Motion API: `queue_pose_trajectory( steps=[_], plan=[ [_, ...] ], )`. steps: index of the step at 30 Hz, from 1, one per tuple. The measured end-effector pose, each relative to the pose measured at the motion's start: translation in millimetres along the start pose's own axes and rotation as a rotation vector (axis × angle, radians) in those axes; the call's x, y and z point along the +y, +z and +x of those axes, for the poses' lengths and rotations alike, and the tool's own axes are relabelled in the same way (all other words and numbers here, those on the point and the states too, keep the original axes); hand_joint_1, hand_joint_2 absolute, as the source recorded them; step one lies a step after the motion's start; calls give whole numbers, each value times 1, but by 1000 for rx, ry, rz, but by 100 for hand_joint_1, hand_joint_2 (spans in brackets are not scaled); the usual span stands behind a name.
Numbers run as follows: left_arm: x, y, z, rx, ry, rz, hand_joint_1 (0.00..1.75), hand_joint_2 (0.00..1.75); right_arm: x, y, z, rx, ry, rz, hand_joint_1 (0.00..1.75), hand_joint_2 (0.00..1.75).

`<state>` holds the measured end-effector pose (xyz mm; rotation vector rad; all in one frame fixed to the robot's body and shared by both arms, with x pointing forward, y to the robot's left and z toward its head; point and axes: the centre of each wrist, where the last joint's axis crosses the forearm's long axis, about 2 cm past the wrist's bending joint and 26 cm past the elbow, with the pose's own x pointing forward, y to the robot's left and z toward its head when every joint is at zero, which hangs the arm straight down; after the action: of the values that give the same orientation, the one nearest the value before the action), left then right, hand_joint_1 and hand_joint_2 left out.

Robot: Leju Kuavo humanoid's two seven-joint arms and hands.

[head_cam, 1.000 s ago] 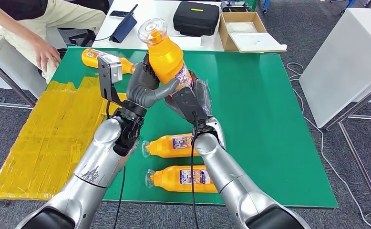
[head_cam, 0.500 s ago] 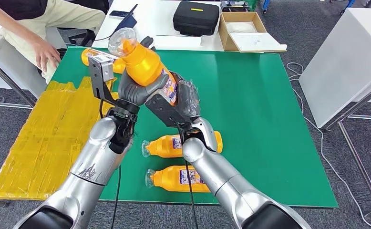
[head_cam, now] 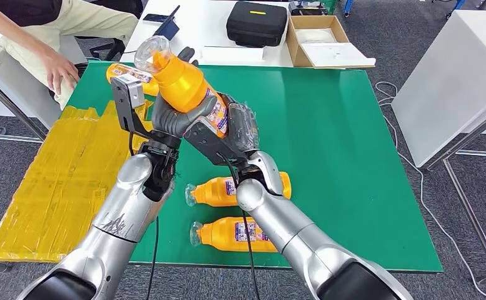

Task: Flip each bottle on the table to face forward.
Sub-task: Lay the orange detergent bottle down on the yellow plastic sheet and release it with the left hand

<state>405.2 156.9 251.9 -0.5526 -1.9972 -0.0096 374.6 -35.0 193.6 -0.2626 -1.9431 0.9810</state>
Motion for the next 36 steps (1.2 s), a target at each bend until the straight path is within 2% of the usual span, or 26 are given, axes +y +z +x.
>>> queue_pose_trajectory(
  steps=[17,19,21,25,31,36],
  plan=[
    [0,10,-2,-57,-70,79,175,175,3,2,-2,-23,8,12,175,175],
    [0,10,0,-65,-80,82,175,175,2,2,-3,-28,6,6,170,175],
    [0,10,2,-70,-89,84,175,175,1,1,-3,-30,5,4,156,175],
    [1,11,4,-80,-112,96,175,175,-1,2,-3,-39,-15,3,2,175],
    [11,12,10,-105,-165,134,175,175,-6,10,-1,-89,-86,-6,0,175],
    [40,21,18,-157,-365,257,175,175,-34,26,0,-164,-104,-123,0,175]
  ],
)
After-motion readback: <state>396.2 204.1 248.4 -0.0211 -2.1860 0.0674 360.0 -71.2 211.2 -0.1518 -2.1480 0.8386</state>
